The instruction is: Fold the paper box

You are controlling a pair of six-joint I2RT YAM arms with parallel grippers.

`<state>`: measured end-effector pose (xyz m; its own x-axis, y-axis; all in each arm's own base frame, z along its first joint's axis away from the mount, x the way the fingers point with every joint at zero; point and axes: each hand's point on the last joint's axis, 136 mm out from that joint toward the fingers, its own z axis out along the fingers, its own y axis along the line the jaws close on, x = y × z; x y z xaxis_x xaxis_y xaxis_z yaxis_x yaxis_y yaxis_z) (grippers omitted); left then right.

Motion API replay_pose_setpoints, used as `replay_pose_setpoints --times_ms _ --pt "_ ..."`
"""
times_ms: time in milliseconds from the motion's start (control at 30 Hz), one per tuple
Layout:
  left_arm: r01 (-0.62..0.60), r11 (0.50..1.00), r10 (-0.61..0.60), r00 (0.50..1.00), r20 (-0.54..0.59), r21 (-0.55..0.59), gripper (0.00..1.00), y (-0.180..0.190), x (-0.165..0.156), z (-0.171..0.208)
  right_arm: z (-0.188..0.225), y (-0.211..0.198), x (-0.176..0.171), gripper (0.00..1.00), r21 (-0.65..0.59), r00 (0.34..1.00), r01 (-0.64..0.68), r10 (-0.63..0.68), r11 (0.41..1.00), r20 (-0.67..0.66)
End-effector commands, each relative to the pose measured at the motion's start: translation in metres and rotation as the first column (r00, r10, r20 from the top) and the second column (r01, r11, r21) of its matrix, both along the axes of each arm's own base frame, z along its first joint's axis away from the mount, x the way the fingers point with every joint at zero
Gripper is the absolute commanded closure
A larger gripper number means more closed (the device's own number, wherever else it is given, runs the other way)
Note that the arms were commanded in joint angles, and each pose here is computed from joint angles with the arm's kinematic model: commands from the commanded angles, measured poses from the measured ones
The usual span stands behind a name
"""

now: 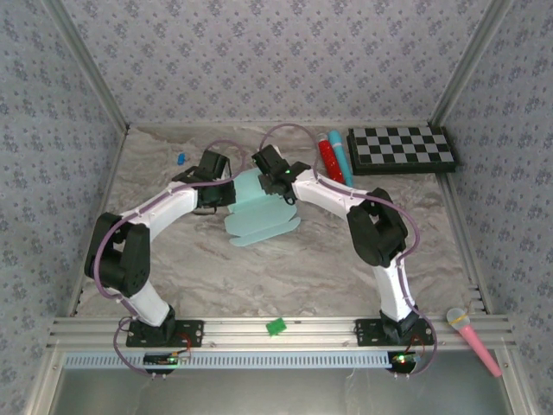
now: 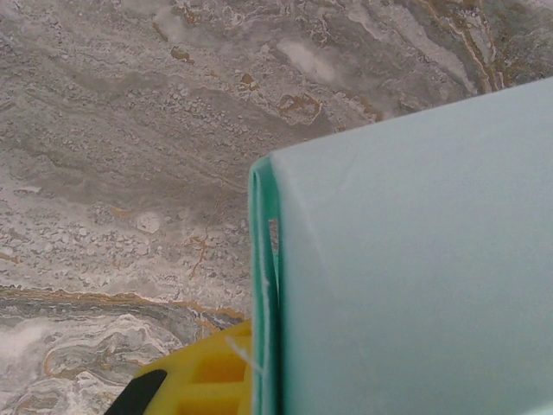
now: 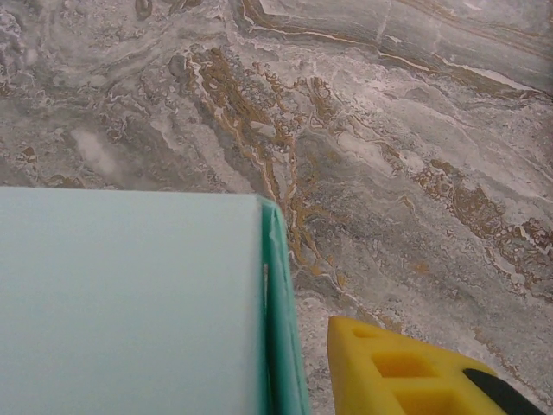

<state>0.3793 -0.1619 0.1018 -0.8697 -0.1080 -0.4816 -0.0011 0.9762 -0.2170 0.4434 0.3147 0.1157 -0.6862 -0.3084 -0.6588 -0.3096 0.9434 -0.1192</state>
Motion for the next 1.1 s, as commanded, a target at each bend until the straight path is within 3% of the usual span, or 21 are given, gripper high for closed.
replay_pose_setpoints --times_ms 0,433,833,1067 --pt "-0.009 1.0 0.01 1.0 -0.014 0.009 1.0 0.002 -0.001 0.005 0.007 -0.013 -0.002 0.64 -0.021 1.0 0.015 -0.015 1.0 -0.001" --pt "-0.018 1.0 0.019 1.0 -0.011 0.011 1.0 0.003 0.0 0.005 -0.025 -0.012 -0.019 0.62 -0.017 0.994 -0.016 0.014 1.0 -0.111" --pt "-0.019 1.0 0.019 1.0 -0.017 0.013 1.0 0.004 -0.002 0.004 -0.027 0.004 -0.025 0.6 0.073 0.986 -0.072 0.082 0.995 -0.147" --pt "-0.017 1.0 0.017 1.0 -0.017 0.018 1.0 0.004 -0.002 0.005 -0.034 0.002 -0.028 0.6 0.06 0.981 -0.079 0.088 0.995 -0.172"
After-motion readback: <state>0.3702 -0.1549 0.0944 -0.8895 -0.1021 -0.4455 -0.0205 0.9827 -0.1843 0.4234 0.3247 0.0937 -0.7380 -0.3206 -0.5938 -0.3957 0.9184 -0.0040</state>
